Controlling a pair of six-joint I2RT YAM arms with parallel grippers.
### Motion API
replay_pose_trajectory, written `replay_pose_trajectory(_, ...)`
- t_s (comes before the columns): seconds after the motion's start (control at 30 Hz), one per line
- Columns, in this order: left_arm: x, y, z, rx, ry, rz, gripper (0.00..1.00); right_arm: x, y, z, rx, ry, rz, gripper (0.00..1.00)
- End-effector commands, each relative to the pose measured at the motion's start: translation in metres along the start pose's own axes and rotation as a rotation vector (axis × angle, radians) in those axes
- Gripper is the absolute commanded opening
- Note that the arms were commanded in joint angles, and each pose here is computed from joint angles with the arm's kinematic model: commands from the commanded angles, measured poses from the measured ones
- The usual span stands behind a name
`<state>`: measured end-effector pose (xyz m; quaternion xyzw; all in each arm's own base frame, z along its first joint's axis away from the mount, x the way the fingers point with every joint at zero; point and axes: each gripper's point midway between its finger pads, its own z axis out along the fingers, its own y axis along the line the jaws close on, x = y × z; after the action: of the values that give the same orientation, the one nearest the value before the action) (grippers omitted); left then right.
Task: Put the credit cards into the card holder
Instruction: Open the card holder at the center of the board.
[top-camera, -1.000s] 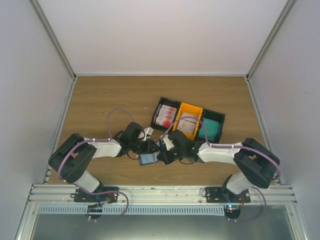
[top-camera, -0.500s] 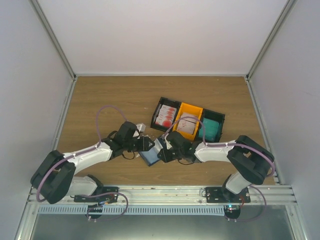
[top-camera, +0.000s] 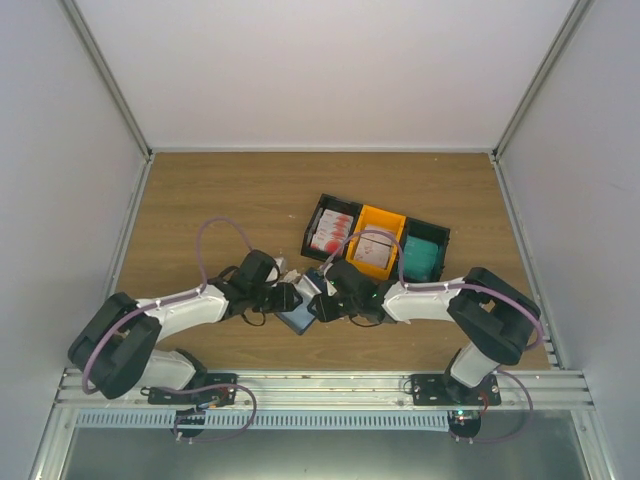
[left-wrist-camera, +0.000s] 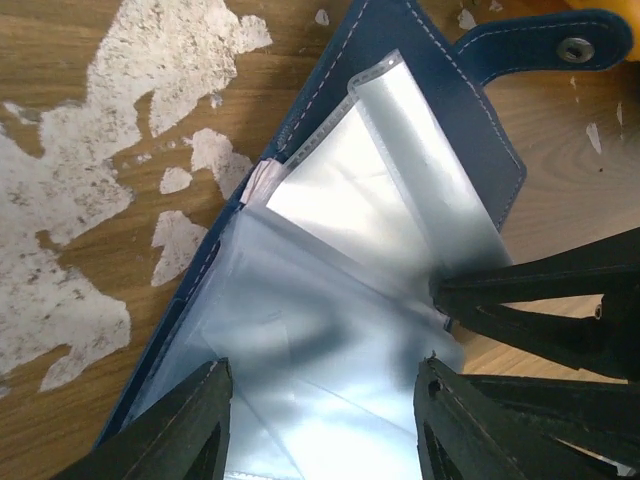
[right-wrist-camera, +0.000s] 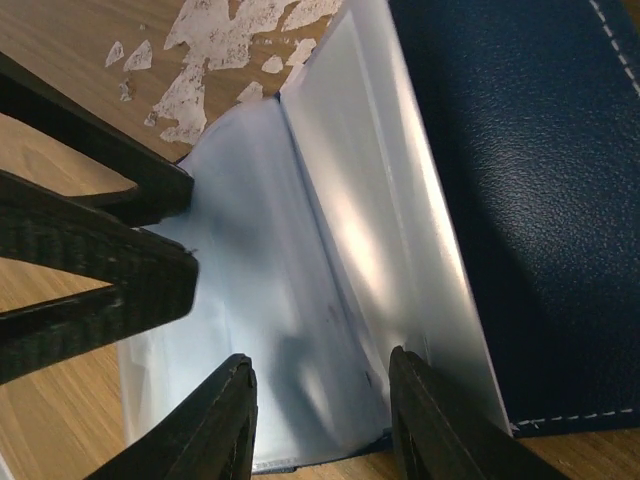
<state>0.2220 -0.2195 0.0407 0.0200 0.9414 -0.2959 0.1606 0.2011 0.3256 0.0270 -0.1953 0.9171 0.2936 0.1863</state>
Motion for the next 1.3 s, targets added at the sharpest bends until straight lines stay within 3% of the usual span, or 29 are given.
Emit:
replay_pose_trajectory(0.0, 0.011, 0.000, 0.010, 0.037, 0.053, -0.019, 0.51, 0.023, -0.022, 0.010, 0.090, 0.074, 0.007, 0.39)
replay_pose_trajectory(0.2, 0.017, -0.008, 0.018, 0.106, 0.089, -0.026, 0.51, 0.031, -0.018, 0.012, 0.060, 0.105, 0.008, 0.39)
replay_pose_trajectory(0.4, 0.002, -0.022, 0.020, 0.161, 0.037, 0.007, 0.48, 0.035, -0.010, 0.011, 0.002, 0.115, -0.003, 0.42)
replay_pose_trajectory(0.77, -0.019, -0.036, 0.007, 0.224, -0.093, 0.064, 0.43, 0.020, 0.004, 0.002, -0.055, 0.045, -0.041, 0.45)
replay_pose_trajectory(0.93, -0.026, -0.043, 0.007, 0.248, -0.108, 0.071, 0.42, 0.002, -0.003, -0.003, 0.010, -0.032, -0.014, 0.44)
replay_pose_trajectory(1.1, -0.032, -0.048, 0.011, 0.257, -0.106, 0.083, 0.41, -0.012, -0.014, -0.004, 0.097, -0.075, -0.025, 0.37)
replay_pose_trajectory(1.27, -0.034, -0.049, 0.013, 0.254, -0.105, 0.081, 0.40, -0.010, -0.026, 0.002, 0.171, -0.050, -0.043, 0.22)
